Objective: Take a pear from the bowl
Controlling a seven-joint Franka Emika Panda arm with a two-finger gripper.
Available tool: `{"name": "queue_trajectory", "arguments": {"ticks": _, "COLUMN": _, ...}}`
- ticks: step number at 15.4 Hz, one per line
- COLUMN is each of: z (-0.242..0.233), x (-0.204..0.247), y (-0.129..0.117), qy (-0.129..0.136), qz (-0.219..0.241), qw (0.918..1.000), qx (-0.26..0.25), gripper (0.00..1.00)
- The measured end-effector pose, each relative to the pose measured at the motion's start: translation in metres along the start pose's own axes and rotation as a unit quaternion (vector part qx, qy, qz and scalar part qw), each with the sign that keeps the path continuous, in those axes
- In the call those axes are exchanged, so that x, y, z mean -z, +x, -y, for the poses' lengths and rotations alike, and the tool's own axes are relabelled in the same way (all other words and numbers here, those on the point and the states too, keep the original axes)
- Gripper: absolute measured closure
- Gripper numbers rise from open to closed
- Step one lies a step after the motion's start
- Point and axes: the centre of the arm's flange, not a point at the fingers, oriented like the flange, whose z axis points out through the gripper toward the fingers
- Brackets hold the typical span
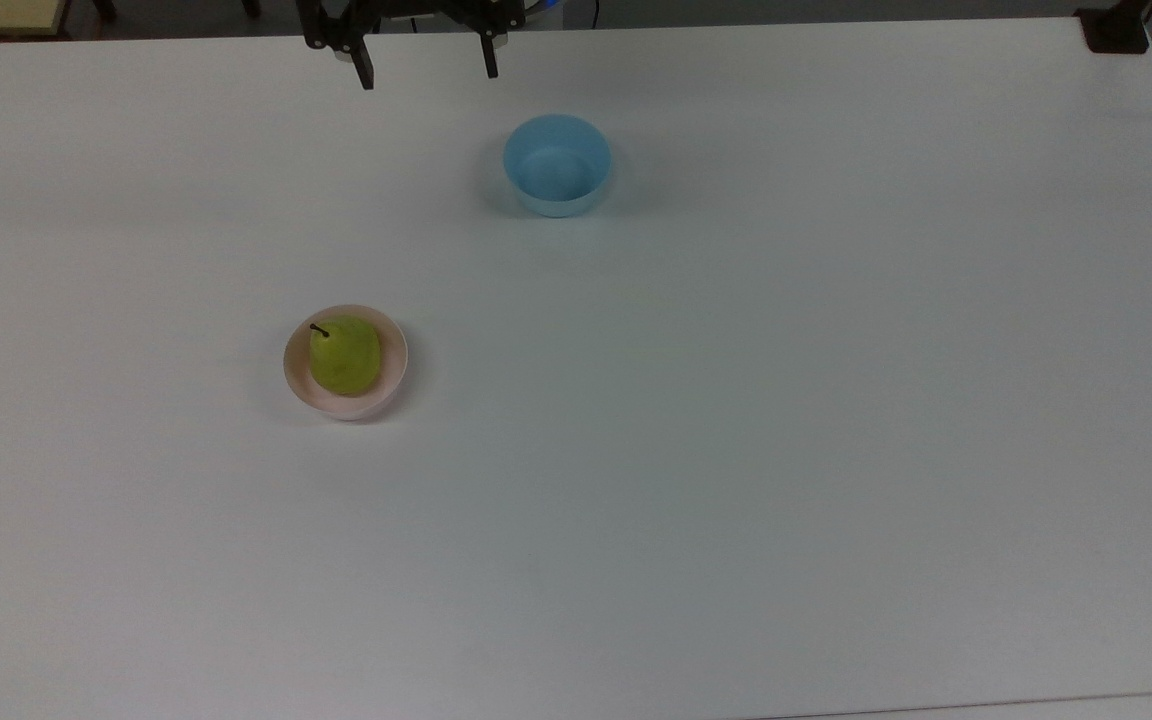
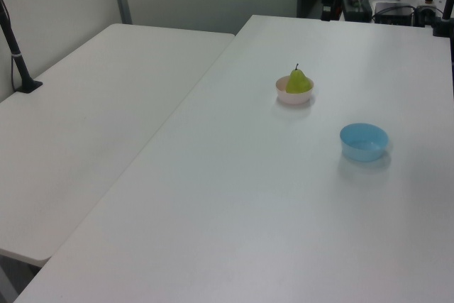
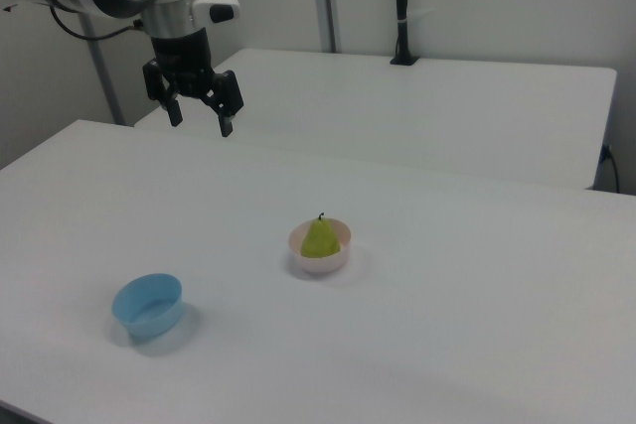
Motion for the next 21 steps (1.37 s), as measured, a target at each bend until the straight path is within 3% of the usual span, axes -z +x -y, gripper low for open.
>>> {"name": "queue_trajectory", "arguments": {"ticks": 13, "z": -0.001, "x": -0.001, "y": 0.0, "qy": 0.0, "qz": 0.001, "qw": 1.0, "qx": 0.002, "gripper": 0.0}}
{"name": "queue_trajectory", "arguments": {"ticks": 15, "z": -0.005, "x": -0.003, "y": -0.001, "qy": -0.001, "qz": 0.003, "qw": 0.999, "qx": 0.044, "gripper": 0.0}}
{"name": "queue_trajectory", "arguments": {"ticks": 18, "z": -0.034, "x": -0.014, "y": -0.001, "qy": 0.0, "qz": 0.013, "qw": 0.9913, "qx": 0.131, "gripper": 0.0}}
{"name": "queue_trajectory", "arguments": {"ticks": 21, "z": -0.066, "x": -0.025, "y": 0.007, "qy": -0.021, "qz": 0.024, "qw": 0.9897, "qx": 0.14, "gripper": 0.0}}
